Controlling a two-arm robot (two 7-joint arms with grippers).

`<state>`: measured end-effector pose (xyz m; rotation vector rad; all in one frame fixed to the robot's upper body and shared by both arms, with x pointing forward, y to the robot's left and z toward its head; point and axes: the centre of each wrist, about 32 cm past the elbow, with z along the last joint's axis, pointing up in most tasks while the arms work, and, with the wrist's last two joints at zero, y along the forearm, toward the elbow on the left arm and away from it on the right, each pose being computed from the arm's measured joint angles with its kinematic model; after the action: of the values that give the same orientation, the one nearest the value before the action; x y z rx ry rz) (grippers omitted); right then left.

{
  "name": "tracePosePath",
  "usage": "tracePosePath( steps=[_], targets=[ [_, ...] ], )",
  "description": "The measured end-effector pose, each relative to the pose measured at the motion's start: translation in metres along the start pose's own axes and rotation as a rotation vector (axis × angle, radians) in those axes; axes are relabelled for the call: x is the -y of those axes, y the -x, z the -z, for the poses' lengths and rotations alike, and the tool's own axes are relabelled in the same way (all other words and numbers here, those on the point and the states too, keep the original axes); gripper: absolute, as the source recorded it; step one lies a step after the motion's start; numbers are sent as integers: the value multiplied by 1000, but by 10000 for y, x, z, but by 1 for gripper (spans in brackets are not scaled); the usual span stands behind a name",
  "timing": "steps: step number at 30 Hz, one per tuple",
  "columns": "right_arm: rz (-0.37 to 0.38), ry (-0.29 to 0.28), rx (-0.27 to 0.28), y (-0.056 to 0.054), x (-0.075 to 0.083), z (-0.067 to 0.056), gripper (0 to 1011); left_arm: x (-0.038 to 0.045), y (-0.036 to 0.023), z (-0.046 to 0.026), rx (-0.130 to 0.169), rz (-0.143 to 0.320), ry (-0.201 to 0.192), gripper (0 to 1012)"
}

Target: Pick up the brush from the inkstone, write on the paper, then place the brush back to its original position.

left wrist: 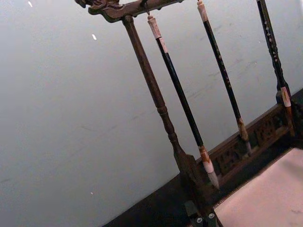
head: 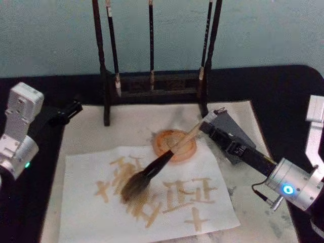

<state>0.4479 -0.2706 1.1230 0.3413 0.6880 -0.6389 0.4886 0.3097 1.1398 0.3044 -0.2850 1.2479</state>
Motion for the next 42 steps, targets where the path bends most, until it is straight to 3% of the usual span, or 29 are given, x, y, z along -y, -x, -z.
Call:
tracePosePath(
  steps=[25, 33, 42],
  targets=[
    [82, -35, 116, 149, 402, -224, 131, 0, 0, 0, 0, 0, 0, 1002],
    [55, -59, 197, 344, 471, -348, 131, 0, 0, 0, 0, 0, 0, 1002],
    [24, -28, 303, 549, 345, -363, 131, 0, 0, 0, 0, 0, 0, 1002]
  ],
)
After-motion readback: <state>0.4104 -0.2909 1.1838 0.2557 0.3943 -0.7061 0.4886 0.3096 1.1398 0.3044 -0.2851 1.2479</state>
